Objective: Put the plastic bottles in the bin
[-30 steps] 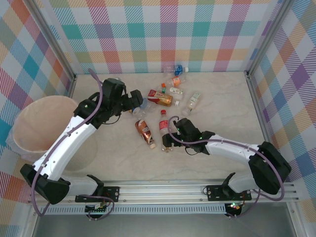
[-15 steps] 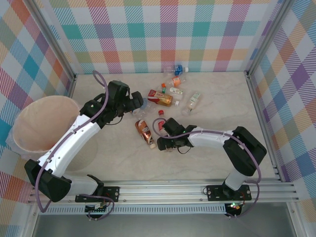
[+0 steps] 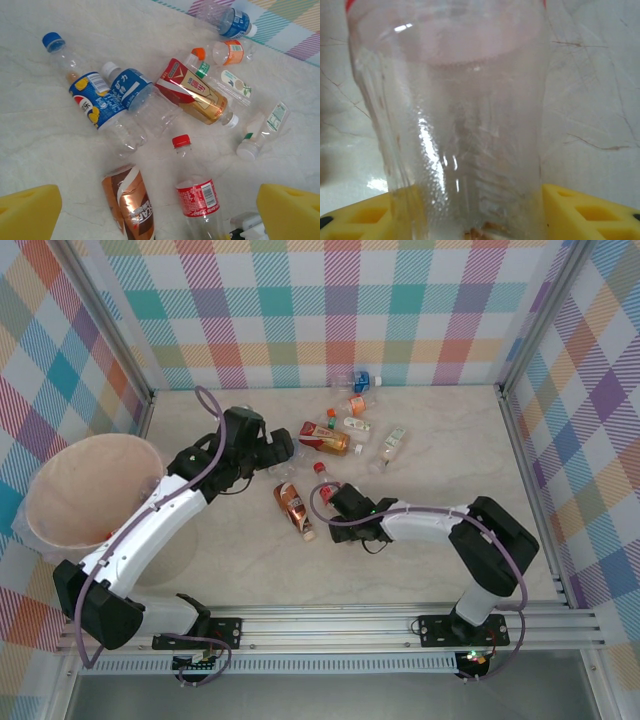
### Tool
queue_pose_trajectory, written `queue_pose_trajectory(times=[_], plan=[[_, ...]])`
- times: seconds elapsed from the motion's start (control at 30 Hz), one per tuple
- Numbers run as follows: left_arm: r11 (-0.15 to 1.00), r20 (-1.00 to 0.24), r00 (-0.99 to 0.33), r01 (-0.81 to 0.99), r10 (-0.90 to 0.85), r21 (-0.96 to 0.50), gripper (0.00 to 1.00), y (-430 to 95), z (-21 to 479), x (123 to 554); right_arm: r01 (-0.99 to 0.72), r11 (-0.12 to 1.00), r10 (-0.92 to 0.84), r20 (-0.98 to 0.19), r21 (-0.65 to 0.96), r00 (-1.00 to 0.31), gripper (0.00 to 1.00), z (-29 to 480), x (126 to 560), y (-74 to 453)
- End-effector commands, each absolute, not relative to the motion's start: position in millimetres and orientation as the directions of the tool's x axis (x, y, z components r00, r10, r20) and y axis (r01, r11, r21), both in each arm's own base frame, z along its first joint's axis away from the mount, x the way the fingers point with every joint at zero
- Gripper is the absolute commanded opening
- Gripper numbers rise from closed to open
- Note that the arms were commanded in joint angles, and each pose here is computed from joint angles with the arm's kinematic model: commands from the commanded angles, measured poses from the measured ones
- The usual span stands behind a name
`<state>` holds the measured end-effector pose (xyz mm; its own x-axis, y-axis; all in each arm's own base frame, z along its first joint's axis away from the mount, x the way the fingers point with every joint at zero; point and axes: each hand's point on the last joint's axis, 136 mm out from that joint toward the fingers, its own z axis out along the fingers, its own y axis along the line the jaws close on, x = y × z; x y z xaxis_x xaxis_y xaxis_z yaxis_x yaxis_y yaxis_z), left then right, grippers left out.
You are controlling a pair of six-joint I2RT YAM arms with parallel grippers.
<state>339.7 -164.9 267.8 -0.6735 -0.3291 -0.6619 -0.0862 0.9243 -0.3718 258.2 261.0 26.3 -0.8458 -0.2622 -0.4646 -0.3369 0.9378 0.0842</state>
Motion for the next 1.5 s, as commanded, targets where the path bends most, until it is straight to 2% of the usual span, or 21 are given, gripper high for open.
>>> queue_pose_trajectory(times=[0.0,0.17,0.27,0.37,0.5,0.67,0.8,0.93,1.1,1.27,1.47], plan=[[0.904,-0.671,-0.664,-0.021,-0.332,-0.427,1.0,-177.8,269.5,339.7,-0.363,0.927,-0.254,-0.551,0.095,-0.795,0.5,47.3,265.4,264.4],[0.885,-0.647,-0.682,-0.003,-0.342,-0.465,1.0,-185.1,257.0,336.8,-0.382,0.912,-0.201,-0.65,0.148,-0.732,0.48,78.6,272.6,271.0],[0.844,-0.612,-0.723,0.077,-0.32,-0.531,1.0,-204.5,249.0,333.1,-0.406,0.894,-0.159,-0.712,0.191,-0.684,0.48,103.4,277.0,278.2],[0.772,-0.553,-0.767,0.123,-0.325,-0.624,1.0,-223.9,241.9,330.6,-0.457,0.858,-0.128,-0.764,0.235,-0.632,0.47,130.3,277.4,288.1],[0.59,-0.5,-0.794,0.23,-0.346,-0.774,1.0,-252.9,254.7,329.7,-0.549,0.782,-0.102,-0.809,0.295,-0.579,0.47,163.5,271.4,305.6],[0.467,-0.495,-0.804,0.318,-0.328,-0.825,1.0,-270.2,273.3,326.8,-0.616,0.707,-0.084,-0.824,0.347,-0.56,0.48,189.7,263.9,321.9],[0.512,-0.503,-0.79,0.288,-0.351,-0.809,1.0,-263.6,269.4,333.4,-0.656,0.651,-0.072,-0.83,0.382,-0.554,0.48,204.8,257.8,332.3],[0.465,-0.475,-0.81,0.293,-0.343,-0.835,1.0,-274.6,265.9,338.3,-0.669,0.622,-0.053,-0.831,0.406,-0.554,0.48,215.5,256.5,338.5],[0.502,-0.451,-0.806,0.229,-0.383,-0.834,0.99,-269.8,249.9,348.6,-0.689,0.586,-0.014,-0.845,0.427,-0.535,0.48,232.8,255.8,344.3],[0.447,-0.434,-0.835,0.263,-0.339,-0.855,0.85,-283.0,258.0,346.5,-0.687,0.588,-0.011,-0.845,0.427,-0.535,0.5,233.1,257.2,344.7],[0.487,-0.436,-0.829,0.236,-0.35,-0.841,0.69,-275.5,259.0,353.4,-0.689,0.596,-0.021,-0.85,0.412,-0.527,0.62,232.4,257.9,341.3]])
